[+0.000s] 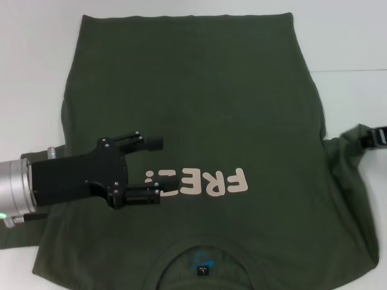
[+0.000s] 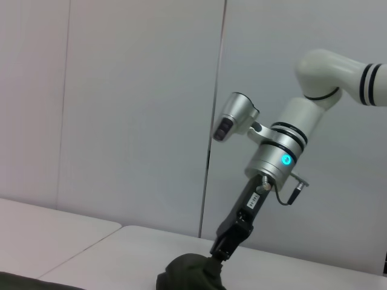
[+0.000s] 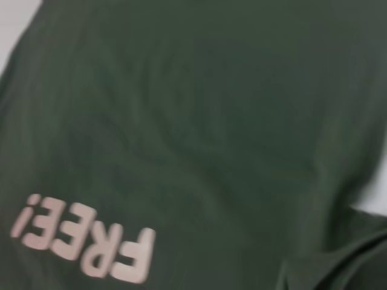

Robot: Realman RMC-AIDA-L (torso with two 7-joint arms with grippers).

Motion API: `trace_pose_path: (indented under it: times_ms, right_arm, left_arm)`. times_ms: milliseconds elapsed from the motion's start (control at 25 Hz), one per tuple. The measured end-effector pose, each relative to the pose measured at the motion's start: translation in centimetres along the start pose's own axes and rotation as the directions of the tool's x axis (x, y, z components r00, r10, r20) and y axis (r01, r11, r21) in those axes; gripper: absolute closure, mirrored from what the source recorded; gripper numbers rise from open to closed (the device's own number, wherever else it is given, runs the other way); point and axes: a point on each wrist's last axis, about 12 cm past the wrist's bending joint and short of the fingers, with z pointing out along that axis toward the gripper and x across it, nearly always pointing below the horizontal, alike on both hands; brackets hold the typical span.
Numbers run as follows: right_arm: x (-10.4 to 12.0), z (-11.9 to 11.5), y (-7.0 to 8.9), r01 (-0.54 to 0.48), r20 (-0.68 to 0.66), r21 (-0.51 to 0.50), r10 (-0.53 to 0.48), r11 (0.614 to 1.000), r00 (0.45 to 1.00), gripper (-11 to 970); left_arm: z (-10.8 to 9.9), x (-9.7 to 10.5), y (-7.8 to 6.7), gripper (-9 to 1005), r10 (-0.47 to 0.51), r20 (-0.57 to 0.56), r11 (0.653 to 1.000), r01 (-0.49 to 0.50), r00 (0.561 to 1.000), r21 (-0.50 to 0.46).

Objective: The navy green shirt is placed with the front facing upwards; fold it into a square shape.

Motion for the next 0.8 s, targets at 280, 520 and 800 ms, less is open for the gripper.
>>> trace_pose_path:
  times_ms: [280,520,800]
  right_arm:
    - [-2.1,2.2,2.9,0.083,-0.038,-0.039,-0.085,0.996,0.996,931]
    - [-2.5,3.8,4.4,0.126,-0.077,-0.055,-0.130,0.990,0.988,932]
    - [-2.4,4.9,5.3,0.154,-0.109,-0.066,-0.161,0.986,0.981,931]
  left_arm:
    - [0.1,-0.1,0.1,134,0.007,0.000,1.000,-0.007,1.000,-0.001]
    - [0.1,-0.1,0.1,134,0.010,-0.001,1.000,-0.010,1.000,-0.003]
    - [0.0,-0.1,0.1,134,0.011,0.009,1.000,-0.011,1.000,-0.009]
